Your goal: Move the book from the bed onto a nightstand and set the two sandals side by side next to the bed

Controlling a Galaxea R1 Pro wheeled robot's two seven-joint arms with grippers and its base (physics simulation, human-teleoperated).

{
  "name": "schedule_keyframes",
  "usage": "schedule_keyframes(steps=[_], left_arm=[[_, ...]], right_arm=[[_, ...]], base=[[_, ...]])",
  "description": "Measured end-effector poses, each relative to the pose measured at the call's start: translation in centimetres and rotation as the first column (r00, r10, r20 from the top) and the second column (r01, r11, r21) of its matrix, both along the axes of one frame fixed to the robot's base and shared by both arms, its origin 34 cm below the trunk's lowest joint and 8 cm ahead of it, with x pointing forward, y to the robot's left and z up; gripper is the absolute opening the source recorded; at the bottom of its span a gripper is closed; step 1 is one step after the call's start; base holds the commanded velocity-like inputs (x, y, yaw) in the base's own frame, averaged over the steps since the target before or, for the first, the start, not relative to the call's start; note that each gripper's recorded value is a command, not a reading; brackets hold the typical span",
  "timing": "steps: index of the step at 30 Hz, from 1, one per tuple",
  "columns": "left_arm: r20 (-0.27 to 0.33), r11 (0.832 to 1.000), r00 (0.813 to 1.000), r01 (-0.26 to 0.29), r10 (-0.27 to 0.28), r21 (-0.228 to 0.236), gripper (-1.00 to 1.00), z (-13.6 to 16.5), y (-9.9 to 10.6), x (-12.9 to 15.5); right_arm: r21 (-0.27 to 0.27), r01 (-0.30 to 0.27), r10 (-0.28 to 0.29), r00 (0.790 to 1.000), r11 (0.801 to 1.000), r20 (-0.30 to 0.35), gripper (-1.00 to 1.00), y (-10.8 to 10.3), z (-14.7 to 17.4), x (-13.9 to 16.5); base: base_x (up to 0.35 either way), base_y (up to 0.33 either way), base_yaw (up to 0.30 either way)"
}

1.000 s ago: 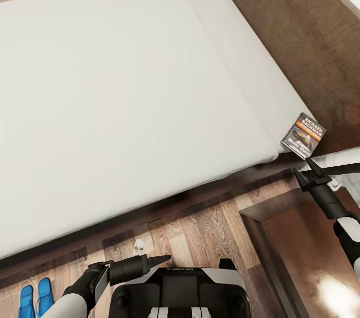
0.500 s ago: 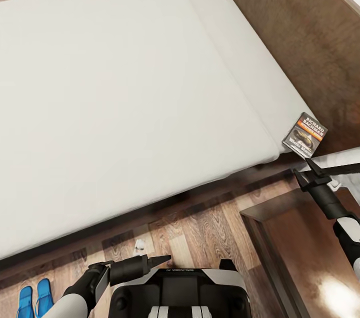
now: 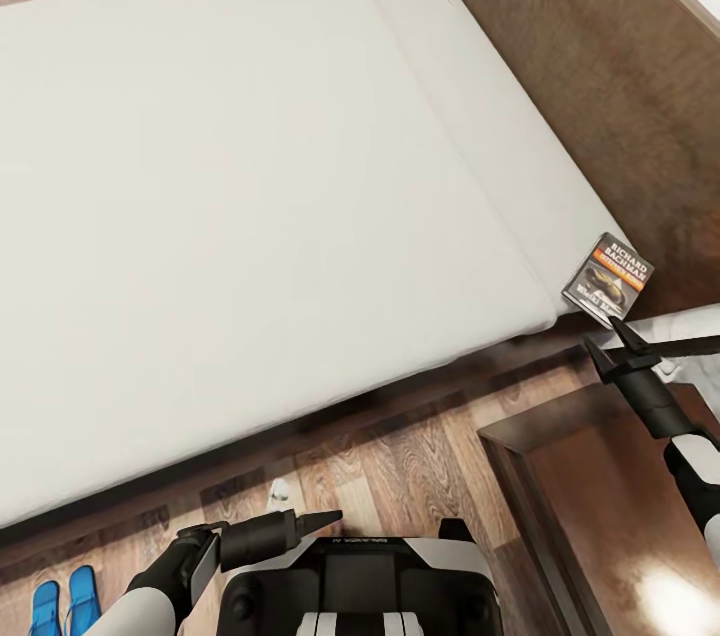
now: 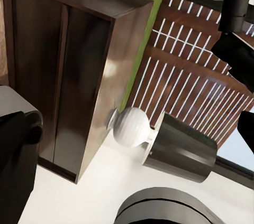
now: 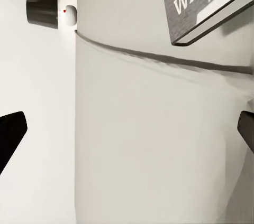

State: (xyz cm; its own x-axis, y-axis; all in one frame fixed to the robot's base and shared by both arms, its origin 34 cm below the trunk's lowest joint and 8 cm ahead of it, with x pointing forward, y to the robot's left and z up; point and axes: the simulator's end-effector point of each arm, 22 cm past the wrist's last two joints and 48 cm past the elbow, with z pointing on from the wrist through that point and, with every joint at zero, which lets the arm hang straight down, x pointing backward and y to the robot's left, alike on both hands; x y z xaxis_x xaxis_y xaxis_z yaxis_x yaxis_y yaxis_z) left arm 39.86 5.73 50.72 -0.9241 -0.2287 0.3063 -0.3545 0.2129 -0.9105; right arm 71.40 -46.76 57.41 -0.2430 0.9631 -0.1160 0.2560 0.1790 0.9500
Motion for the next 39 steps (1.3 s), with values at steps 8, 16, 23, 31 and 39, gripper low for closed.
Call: schedule_keyframes(steps=[8,16,23,31,39], left_arm=[[0.0,1.0,1.0,0.001,-0.001,0.0,1.0,0.01,-0.01,-0.02],[0.0,1.0,1.0,0.0,0.0,0.0,1.0,0.0,0.0,0.0],[0.0,1.0,1.0,0.0,0.0,0.0,1.0,0.01,0.0,-0.01],[0.0,1.0,1.0,0.0,0.0,0.0,1.0,0.0,0.0,0.0],[0.0,1.0,1.0,0.0,0.0,0.0,1.0,-0.31,0.0,0.01]], right_arm=[[-0.001,0.0,0.0,1.0,1.0,0.0,1.0,-0.04,0.04,0.0],[-0.001,0.0,0.0,1.0,1.0,0.0,1.0,-0.07,0.03,0.0],[-0.001,0.0,0.0,1.0,1.0,0.0,1.0,-0.09,0.06,0.0],[-0.001,0.0,0.0,1.0,1.0,0.0,1.0,-0.08,0.04,0.0],[-0.001,0.0,0.0,1.0,1.0,0.0,1.0,-0.08,-0.27,0.01]], base=[[0.091,-0.089,0.0],[0.013,-0.013,0.0],[0.052,-0.029,0.0],[0.072,-0.036,0.0],[0.002,-0.001,0.0]])
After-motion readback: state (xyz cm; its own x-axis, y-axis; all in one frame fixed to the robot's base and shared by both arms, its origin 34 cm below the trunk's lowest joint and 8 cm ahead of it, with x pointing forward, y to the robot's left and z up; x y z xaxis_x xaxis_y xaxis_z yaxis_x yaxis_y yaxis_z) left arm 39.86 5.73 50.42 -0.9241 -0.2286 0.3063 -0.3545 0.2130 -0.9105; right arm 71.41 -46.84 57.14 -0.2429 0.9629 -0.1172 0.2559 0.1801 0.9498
